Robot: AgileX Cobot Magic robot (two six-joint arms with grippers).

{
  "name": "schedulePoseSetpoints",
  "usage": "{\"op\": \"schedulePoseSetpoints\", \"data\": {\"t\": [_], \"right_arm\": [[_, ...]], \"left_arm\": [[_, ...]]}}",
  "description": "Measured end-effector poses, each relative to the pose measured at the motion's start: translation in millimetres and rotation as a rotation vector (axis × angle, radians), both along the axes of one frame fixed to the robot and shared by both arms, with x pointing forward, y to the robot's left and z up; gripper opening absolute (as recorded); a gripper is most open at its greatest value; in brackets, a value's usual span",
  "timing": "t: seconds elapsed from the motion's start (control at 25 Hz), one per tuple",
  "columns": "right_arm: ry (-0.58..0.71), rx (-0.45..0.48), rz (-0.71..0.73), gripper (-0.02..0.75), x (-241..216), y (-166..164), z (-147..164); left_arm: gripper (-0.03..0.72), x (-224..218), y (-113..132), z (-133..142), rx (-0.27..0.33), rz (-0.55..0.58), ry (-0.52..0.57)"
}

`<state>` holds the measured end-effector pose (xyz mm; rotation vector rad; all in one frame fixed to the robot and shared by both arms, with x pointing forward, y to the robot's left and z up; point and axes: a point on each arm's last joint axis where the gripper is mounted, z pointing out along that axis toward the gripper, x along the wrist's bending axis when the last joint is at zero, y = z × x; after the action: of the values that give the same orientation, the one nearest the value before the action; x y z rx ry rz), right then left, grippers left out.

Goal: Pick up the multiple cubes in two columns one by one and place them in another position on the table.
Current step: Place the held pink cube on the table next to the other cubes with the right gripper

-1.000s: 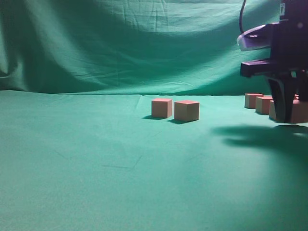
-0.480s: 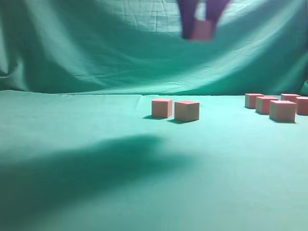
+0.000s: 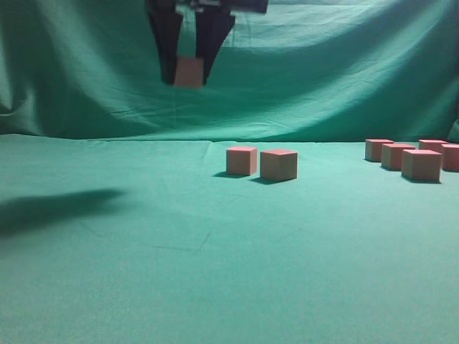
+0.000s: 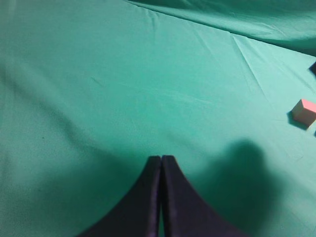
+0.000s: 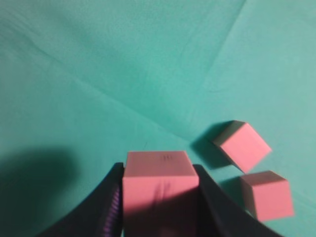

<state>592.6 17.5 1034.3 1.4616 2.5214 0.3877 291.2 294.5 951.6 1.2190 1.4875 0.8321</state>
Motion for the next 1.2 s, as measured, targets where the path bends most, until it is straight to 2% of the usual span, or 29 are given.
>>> {"op": "schedulePoseSetpoints", "data": {"t": [0.2,0.52,0.72,0.92,1.2], "right_arm": [[0.044,-0.020,-0.066,0.274,9,8,-31],[0.054,-0.066,-0.159,0.274,17,9,-61],[0.011,-0.030,-0.161,0.274,22,13,-64],[-0.042,-0.036,-0.183,0.274,26,11,-63],[-0.031,-0.049,-0.184,0.274,29,13,-76]], "left_arm": [[0.000,0,0,0,0.000,0.000,0.000],[0.000,0,0,0,0.000,0.000,0.000],[0.000,0,0,0,0.000,0.000,0.000],[0.000,0,0,0,0.000,0.000,0.000],[0.000,0,0,0,0.000,0.000,0.000]]}}
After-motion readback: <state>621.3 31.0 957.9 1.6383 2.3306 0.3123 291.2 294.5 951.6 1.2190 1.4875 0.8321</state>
